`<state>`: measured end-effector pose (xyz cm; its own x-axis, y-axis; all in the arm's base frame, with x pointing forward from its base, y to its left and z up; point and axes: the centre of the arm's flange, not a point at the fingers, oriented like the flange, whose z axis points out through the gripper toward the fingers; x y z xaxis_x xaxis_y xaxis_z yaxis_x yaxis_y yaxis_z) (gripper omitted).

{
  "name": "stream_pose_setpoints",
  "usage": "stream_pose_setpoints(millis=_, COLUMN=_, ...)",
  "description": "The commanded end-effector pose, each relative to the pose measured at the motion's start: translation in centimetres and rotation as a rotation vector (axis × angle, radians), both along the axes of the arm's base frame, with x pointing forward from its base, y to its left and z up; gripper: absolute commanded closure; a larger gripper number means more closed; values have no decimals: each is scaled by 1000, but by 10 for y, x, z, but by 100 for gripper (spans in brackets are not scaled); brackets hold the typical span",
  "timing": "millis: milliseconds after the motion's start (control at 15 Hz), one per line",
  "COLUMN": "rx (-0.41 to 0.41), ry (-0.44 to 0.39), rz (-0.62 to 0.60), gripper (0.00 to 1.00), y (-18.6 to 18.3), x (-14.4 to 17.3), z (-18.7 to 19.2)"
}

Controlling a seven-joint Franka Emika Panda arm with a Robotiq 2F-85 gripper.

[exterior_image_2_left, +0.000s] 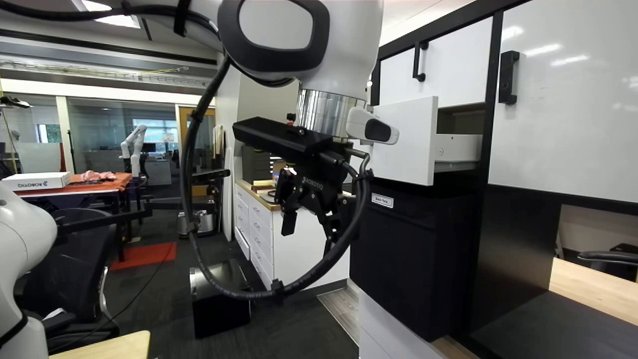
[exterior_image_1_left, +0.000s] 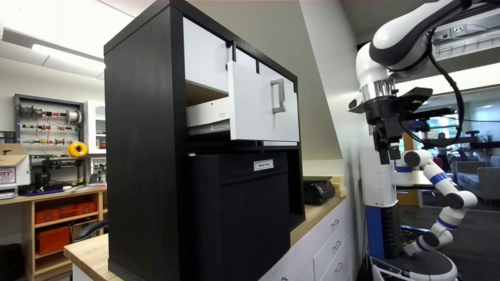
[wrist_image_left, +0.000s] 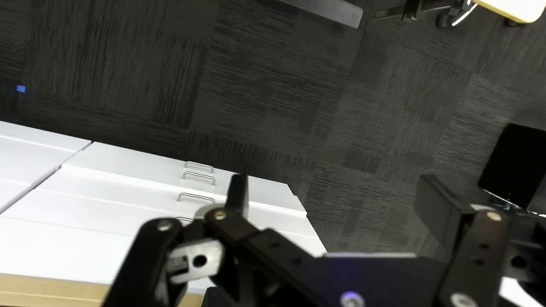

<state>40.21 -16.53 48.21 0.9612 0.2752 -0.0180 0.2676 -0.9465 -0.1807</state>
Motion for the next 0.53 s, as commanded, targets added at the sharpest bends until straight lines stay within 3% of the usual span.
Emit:
stream_pose_setpoints(millis=0, rx=-48, ry=-40, rz=-35, gripper=0, y=16, x=13, z=14)
stream_pose_setpoints(millis=467, rx=-91, ry=-115, rz=-160, gripper=0, y=58, x=40, z=47)
